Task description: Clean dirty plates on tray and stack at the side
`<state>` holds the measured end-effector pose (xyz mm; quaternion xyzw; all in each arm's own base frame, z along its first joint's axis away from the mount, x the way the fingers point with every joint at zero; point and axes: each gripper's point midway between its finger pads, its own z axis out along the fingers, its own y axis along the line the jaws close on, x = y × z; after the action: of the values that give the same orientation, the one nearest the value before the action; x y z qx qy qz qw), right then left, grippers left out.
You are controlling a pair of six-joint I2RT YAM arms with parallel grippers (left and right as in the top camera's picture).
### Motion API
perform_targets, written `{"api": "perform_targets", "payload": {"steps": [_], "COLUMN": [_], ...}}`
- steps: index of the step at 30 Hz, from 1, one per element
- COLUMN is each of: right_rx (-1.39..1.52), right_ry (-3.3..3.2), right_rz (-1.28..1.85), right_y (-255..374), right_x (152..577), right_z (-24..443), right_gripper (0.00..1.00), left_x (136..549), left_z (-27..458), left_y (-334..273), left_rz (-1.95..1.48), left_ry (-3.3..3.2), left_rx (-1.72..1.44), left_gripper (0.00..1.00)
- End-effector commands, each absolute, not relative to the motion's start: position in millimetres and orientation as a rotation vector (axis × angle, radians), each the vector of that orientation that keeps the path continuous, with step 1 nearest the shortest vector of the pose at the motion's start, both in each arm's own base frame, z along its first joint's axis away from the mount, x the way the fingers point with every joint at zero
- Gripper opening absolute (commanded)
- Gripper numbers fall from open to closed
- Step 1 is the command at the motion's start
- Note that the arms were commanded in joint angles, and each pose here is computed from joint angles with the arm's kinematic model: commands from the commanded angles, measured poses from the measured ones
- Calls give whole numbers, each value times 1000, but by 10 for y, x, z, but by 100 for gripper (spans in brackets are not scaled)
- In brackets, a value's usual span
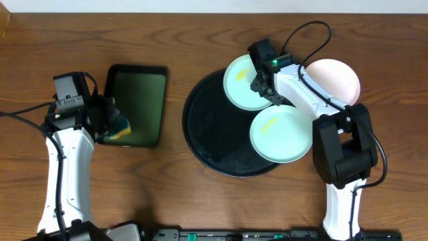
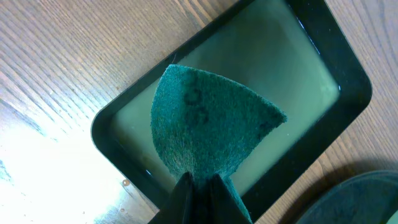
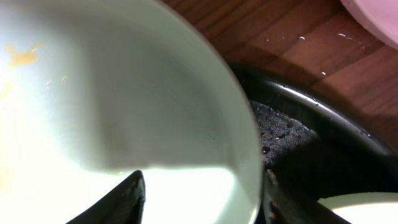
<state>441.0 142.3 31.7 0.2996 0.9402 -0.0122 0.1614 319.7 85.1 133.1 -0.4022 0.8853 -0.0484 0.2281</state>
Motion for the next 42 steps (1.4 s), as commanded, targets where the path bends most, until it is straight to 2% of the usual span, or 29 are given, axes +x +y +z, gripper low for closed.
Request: {"api": "perform_targets", "payload": {"steps": [1,17,23,26,33,38,42], "right_rx": [819,849,851,849,739,547,142], "right_ry": [2701,2776,2774,2762,2761,2784,2804], "right_rz": [-54,-27,24,39,57,73,180], "right_y": [1422,1638,1748,1763,1750,1799,2020], "right_x": [4390,4113,4099,4133,4240,4305,4396], "right_z": [277,101,43,51,74,91,133], "right_gripper": [50,54,52,40,2,1,1], "left_x": [3185,3183,3182,3177,3177,3178,3193], "left_z": [1287,1286,1285,1283,1283,1283,1284], "left_y": [853,852,852,850,851,850,791], "left_rz": [-133,-133,-133,-133,-132,-133,-161], "left_ry": [2457,2458,2459,2461,2461,2460,2470], "left_rx": [-1096,-1097,-1097,-1098,-1098,-1098,-1080], "left_gripper": [8,8,8,8,8,8,7]}}
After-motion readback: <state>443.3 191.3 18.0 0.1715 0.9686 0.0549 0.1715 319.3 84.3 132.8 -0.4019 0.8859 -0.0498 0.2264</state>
